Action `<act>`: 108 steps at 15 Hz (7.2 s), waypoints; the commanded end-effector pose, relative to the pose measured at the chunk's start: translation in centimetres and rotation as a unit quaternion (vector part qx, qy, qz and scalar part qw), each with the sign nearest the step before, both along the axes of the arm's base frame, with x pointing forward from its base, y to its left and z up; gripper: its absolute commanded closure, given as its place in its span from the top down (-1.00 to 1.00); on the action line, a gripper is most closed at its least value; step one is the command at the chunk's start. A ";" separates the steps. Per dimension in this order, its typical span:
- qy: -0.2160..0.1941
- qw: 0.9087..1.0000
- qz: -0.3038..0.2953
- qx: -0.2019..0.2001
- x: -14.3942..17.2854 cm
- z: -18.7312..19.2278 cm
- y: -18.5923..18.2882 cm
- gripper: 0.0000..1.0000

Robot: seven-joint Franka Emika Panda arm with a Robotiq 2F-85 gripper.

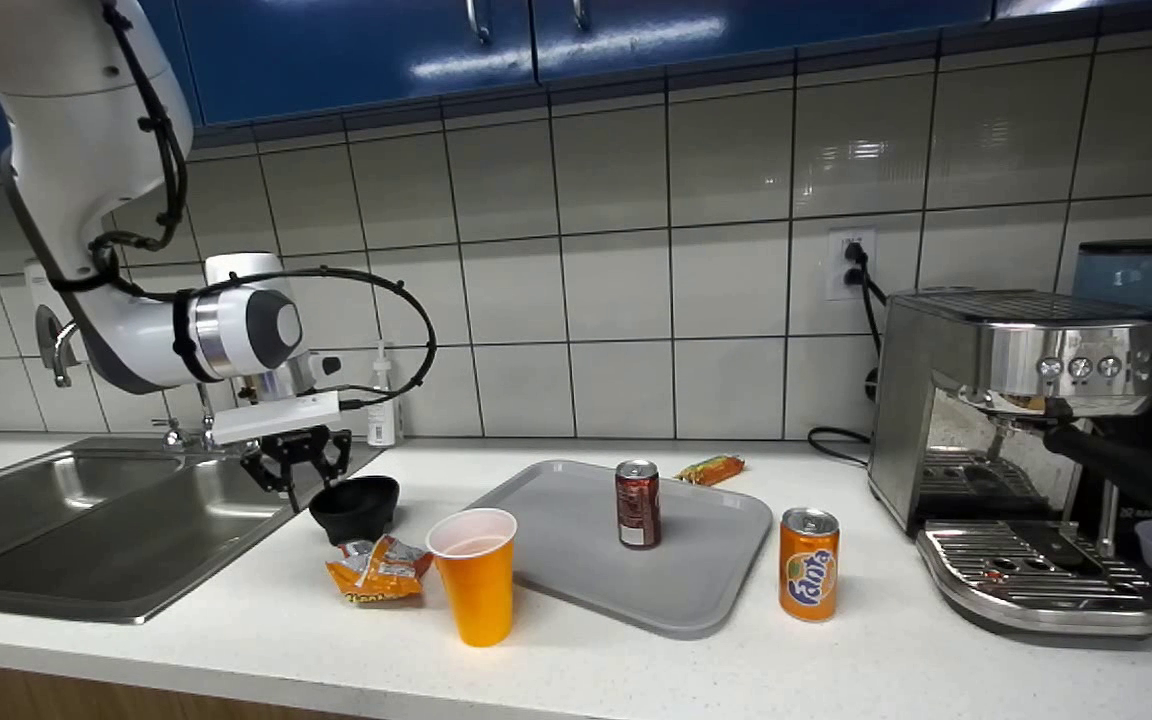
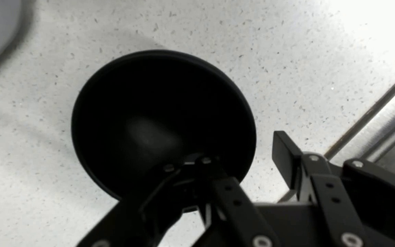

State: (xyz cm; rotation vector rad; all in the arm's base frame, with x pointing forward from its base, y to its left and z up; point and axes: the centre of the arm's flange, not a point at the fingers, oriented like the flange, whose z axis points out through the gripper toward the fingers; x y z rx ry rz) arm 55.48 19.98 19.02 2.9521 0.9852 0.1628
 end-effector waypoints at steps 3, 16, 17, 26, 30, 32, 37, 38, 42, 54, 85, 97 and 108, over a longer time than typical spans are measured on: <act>-0.022 1.000 -0.009 0.003 -0.7 3.8 -2.4 0.88; -0.053 0.995 -0.089 0.006 -0.1 9.0 -12.0 1.00; -0.055 0.994 -0.096 0.006 0.0 9.2 -12.7 1.00; -0.064 0.983 -0.170 0.006 0.7 11.2 -20.2 1.00; -0.062 0.976 -0.210 0.009 1.1 11.5 -23.9 1.00; -0.062 0.971 -0.231 0.009 1.4 11.4 -26.1 1.00; -0.062 0.958 -0.281 0.006 1.7 11.4 -31.5 1.00; -0.061 0.955 -0.290 0.006 1.8 11.4 -32.5 1.00; -0.055 0.943 -0.328 0.010 2.1 11.1 -35.9 1.00; -0.034 0.914 -0.404 0.014 2.7 8.3 -42.2 1.00; -0.008 0.908 -0.420 0.010 6.0 3.4 -43.2 -0.23; -0.028 0.931 -0.361 0.036 7.1 6.4 -35.2 -0.23; -0.022 0.954 -0.292 0.055 8.1 6.4 -26.4 -0.23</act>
